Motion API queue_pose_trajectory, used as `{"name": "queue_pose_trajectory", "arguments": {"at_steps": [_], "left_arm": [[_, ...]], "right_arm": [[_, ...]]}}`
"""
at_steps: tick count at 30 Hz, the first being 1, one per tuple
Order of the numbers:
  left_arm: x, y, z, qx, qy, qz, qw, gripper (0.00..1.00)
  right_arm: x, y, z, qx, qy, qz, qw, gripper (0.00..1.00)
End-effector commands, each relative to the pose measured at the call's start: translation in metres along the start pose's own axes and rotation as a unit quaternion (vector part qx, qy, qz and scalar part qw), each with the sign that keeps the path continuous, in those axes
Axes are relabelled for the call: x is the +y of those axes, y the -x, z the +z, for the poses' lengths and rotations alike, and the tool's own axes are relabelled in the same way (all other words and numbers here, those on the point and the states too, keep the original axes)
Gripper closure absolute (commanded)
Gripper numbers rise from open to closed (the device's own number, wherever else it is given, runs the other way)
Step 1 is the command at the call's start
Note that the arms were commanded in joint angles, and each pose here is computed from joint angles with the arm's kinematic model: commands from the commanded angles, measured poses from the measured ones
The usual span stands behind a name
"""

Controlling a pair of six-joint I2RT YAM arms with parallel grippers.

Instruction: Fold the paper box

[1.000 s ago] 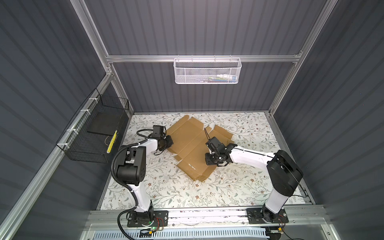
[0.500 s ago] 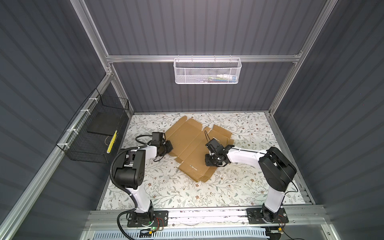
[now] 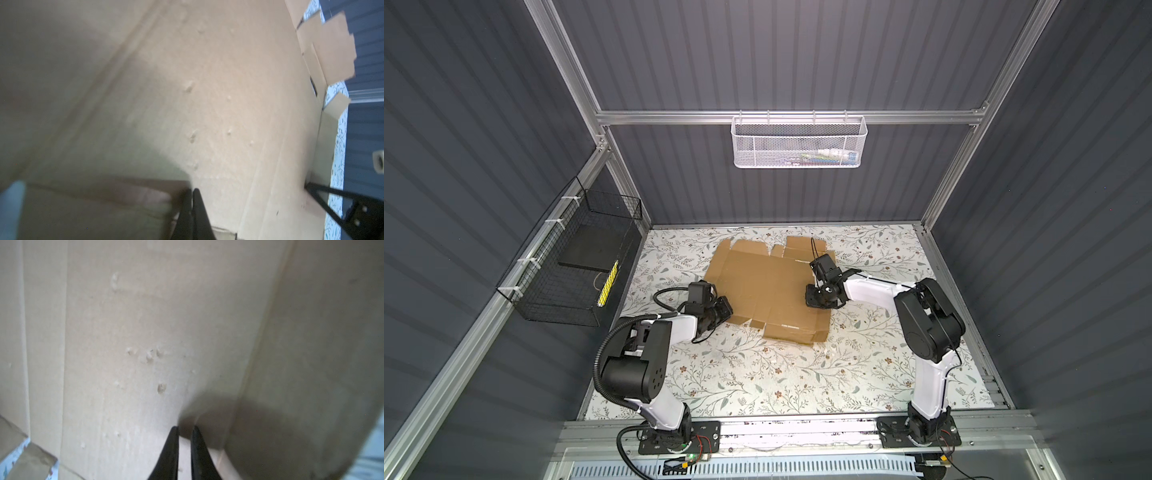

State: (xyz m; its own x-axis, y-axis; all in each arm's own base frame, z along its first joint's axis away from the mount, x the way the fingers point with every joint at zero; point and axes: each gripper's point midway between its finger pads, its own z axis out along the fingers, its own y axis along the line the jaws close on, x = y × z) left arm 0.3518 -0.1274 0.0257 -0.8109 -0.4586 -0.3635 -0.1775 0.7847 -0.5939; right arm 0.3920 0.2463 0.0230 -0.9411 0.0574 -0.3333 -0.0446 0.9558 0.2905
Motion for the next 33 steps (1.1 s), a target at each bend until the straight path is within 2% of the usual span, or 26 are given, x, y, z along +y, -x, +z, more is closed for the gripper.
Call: {"name": "queue_pose_trajectory", "arguments": {"at_steps": [1,4,7,14,17,22,25,33], "left_arm": [[0.007,-0.045,-0.004,0.05,0.033,-0.009,0.998,1.0],[0.001,-0.043,-0.011,0.038,0.037,0.003,0.999,1.0],[-0.004,-0.028,-0.02,0.018,0.052,0.024,0.998,1.0],[-0.031,0.022,-0.038,-0.032,0.071,0.08,0.994,1.0],[-0.03,0.044,-0.038,-0.047,0.079,0.082,0.992,1.0],[-0.018,0.073,-0.028,-0.052,0.077,0.066,0.994,1.0],[-0.012,0.083,-0.018,-0.051,0.078,0.061,0.994,1.0],[0.007,0.078,0.012,-0.019,0.081,0.043,0.996,1.0]], "right_arm": [[-0.006,0.009,0.002,0.002,-0.016,-0.015,1.0,0.84],[-0.001,0.026,-0.012,-0.025,-0.013,-0.025,0.999,0.84],[0.0,0.023,-0.029,-0.026,-0.013,-0.029,0.999,0.84],[0.013,-0.003,-0.07,-0.041,0.012,-0.035,0.998,0.83],[0.024,-0.022,-0.08,-0.044,0.021,-0.039,0.998,0.82],[0.033,-0.052,-0.074,-0.025,0.02,-0.036,0.999,0.82],[0.04,-0.057,-0.065,-0.025,0.032,-0.027,0.999,0.82],[0.042,-0.065,-0.038,-0.005,0.042,-0.005,0.999,0.82]]}}
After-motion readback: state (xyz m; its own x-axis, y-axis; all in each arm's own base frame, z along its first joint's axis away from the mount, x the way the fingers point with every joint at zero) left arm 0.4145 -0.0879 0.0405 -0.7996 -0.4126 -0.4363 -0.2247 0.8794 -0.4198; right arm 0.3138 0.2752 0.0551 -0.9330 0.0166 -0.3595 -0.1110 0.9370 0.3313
